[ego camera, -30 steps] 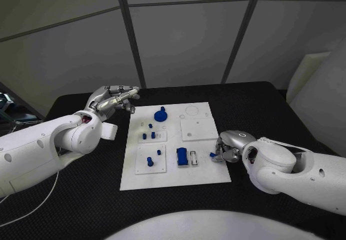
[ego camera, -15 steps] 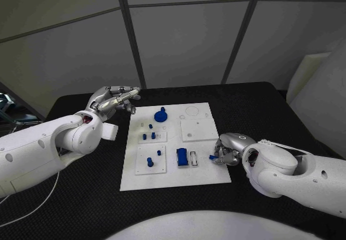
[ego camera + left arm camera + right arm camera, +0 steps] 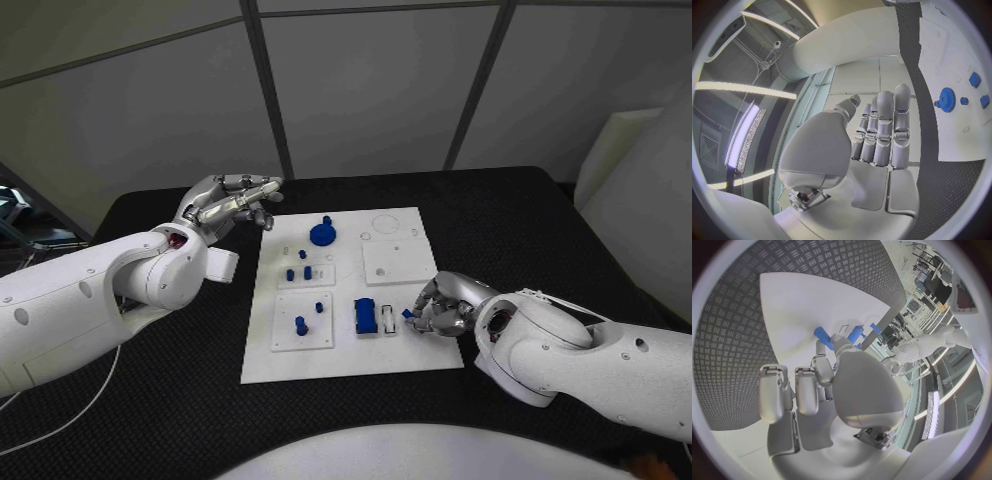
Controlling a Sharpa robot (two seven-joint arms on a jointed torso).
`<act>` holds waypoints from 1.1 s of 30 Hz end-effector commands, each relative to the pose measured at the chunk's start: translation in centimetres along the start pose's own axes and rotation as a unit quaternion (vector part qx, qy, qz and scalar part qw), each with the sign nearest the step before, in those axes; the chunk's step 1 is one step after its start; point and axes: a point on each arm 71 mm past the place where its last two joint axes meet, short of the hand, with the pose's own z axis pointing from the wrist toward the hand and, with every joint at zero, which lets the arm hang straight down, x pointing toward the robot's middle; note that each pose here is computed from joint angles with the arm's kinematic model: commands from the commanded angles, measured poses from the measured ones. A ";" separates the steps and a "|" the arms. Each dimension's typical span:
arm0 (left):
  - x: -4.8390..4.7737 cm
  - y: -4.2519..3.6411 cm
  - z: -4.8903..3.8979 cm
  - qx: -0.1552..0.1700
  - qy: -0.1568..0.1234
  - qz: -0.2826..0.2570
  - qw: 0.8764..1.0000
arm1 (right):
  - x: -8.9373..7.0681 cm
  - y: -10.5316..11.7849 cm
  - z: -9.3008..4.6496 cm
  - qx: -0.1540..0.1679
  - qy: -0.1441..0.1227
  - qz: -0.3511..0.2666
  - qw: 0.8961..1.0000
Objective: Assemble the parts on the task board
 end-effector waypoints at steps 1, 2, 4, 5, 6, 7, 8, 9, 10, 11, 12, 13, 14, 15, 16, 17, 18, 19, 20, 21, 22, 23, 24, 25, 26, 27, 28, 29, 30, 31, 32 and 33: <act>0.19 -0.12 0.02 0.002 0.006 -0.004 1.000 | -0.2 0.5 0.1 -0.005 -0.017 0.054 0.998; 0.20 -0.13 0.02 0.002 0.006 -0.004 1.000 | -0.1 0.7 0.2 -0.005 -0.016 0.057 0.998; 0.21 -0.14 0.00 0.002 0.006 -0.004 1.000 | 0.1 0.8 0.4 -0.004 -0.010 0.062 0.998; 0.21 -0.15 -0.01 0.002 0.006 -0.004 1.000 | 0.1 0.9 0.4 -0.004 -0.008 0.063 0.998; 0.21 -0.16 -0.02 0.002 0.006 -0.004 1.000 | 0.2 1.0 0.5 -0.003 -0.006 0.064 0.998; 0.21 -0.16 -0.03 0.002 0.006 -0.004 1.000 | 0.3 1.0 0.6 -0.003 -0.004 0.065 0.998; 0.20 -0.17 -0.04 0.002 0.006 -0.004 1.000 | 0.4 1.1 0.7 -0.002 -0.002 0.066 0.998; 0.20 -0.18 -0.05 0.002 0.006 -0.004 1.000 | 0.5 1.2 0.8 -0.002 0.000 0.066 0.998; 0.19 -0.18 -0.05 0.002 0.006 -0.004 1.000 | 0.5 1.2 0.9 -0.001 0.003 0.065 0.998; 0.20 -0.18 -0.05 0.002 0.006 -0.004 1.000 | 0.7 1.2 1.0 0.001 0.008 0.063 0.998; 0.21 -0.19 -0.06 0.002 0.007 -0.004 1.000 | 0.8 1.3 1.1 0.003 0.012 0.062 0.998; 0.22 -0.19 -0.06 0.002 0.007 -0.004 1.000 | 0.9 1.3 1.2 0.004 0.016 0.061 0.998; 0.24 -0.19 -0.06 0.002 0.007 -0.004 1.000 | 1.0 1.3 1.4 0.007 0.021 0.058 0.998; 0.25 -0.19 -0.06 0.002 0.008 -0.004 1.000 | 1.1 1.4 1.5 0.009 0.025 0.057 0.998; 0.26 -0.19 -0.06 0.002 0.008 -0.004 1.000 | 1.2 1.5 1.6 0.010 0.028 0.055 0.998; 0.27 -0.19 -0.07 0.001 0.008 -0.004 1.000 | 1.3 1.5 1.7 0.011 0.031 0.054 0.998; 0.27 -0.19 -0.07 0.001 0.009 -0.005 1.000 | 1.4 1.6 1.8 0.012 0.034 0.053 0.998; 0.28 -0.19 -0.07 0.001 0.009 -0.005 1.000 | 1.5 1.6 1.9 0.013 0.037 0.051 0.998; 0.28 -0.20 -0.08 0.001 0.009 -0.005 1.000 | 1.6 1.7 2.0 0.014 0.039 0.050 0.998; 0.28 -0.20 -0.08 0.001 0.009 -0.005 1.000 | 1.6 1.7 2.1 0.016 0.041 0.049 0.998; 0.29 -0.20 -0.08 0.001 0.009 -0.005 1.000 | 1.7 1.7 2.1 0.016 0.041 0.048 0.998; 0.29 -0.20 -0.08 0.001 0.010 -0.005 1.000 | 1.7 1.8 2.2 0.017 0.042 0.048 0.998; 0.30 -0.20 -0.09 0.001 0.010 -0.005 1.000 | 1.8 1.8 2.3 0.017 0.042 0.048 0.998; 0.30 -0.20 -0.09 0.000 0.010 -0.005 1.000 | 1.8 1.9 2.3 0.017 0.042 0.048 0.998; 0.31 -0.20 -0.09 0.000 0.010 -0.005 1.000 | 1.8 1.9 2.3 0.016 0.040 0.047 0.998; 0.31 -0.20 -0.09 0.000 0.011 -0.005 1.000 | 1.8 2.0 2.4 0.016 0.038 0.047 0.998; 0.31 -0.19 -0.09 0.000 0.011 -0.005 1.000 | 1.8 2.0 2.4 0.016 0.036 0.047 0.998; 0.32 -0.19 -0.09 -0.001 0.011 -0.006 1.000 | 1.8 2.0 2.5 0.017 0.035 0.046 0.998; 0.32 -0.19 -0.09 -0.001 0.012 -0.006 1.000 | 1.8 2.0 2.5 0.017 0.034 0.046 0.998; 0.32 -0.19 -0.09 -0.001 0.012 -0.006 1.000 | 1.7 2.0 2.5 0.017 0.032 0.046 0.998; 0.32 -0.19 -0.09 -0.001 0.012 -0.006 1.000 | 1.7 2.0 2.5 0.017 0.032 0.046 0.998; 0.32 -0.19 -0.10 -0.001 0.012 -0.006 1.000 | 1.7 2.0 2.6 0.017 0.031 0.045 0.998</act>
